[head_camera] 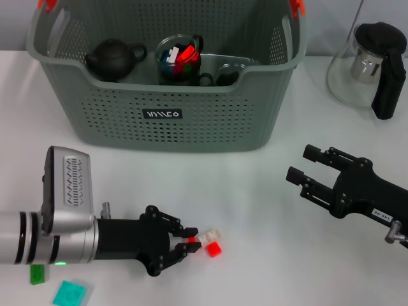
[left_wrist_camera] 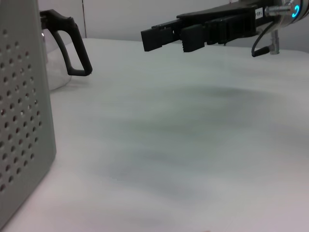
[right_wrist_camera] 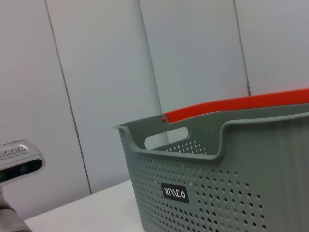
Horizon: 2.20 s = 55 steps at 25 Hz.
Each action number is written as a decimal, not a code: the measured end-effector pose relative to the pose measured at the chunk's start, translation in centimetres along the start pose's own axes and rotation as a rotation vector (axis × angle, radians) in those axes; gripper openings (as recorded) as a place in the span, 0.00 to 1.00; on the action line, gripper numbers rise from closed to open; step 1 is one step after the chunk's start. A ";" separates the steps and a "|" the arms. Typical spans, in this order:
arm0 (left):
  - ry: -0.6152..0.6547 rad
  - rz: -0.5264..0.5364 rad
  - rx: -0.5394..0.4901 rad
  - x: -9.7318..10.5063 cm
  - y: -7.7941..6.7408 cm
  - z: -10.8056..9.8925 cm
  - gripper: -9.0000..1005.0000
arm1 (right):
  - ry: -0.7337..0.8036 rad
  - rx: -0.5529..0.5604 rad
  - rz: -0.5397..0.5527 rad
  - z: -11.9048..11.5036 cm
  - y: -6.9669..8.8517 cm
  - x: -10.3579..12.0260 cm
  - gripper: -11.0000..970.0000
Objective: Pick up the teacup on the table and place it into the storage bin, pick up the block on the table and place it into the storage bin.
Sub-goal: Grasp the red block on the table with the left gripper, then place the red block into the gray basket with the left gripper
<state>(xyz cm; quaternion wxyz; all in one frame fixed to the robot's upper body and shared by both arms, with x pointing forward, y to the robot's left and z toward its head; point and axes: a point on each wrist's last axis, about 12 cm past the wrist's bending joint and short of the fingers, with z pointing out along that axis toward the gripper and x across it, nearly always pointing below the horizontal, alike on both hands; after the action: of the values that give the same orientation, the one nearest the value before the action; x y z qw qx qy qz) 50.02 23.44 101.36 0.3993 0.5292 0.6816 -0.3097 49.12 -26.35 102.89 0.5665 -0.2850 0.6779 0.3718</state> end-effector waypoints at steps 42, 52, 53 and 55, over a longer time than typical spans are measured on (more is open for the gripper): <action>0.018 0.137 -0.489 -19.4 16.4 -0.9 0.19 | -0.015 -0.026 -0.007 0.6 0.1 -0.4 0.66; 0.109 0.164 -0.582 -18.7 15.9 1.7 0.20 | -0.014 -0.019 -0.004 0.4 0.1 -0.3 0.66; 0.107 0.164 -0.584 -18.7 15.9 1.8 0.20 | -0.014 -0.019 -0.004 0.4 0.1 -0.3 0.66; 0.090 0.157 -0.588 -19.1 15.7 1.8 0.20 | -0.014 -0.019 -0.003 0.3 0.1 -0.3 0.66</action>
<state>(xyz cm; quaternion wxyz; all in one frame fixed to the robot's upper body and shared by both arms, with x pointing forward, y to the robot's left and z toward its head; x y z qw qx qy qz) 67.98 16.75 117.10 0.5276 0.4551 0.7160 -0.0434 49.29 -26.02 103.18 0.5693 -0.2888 0.6699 0.3792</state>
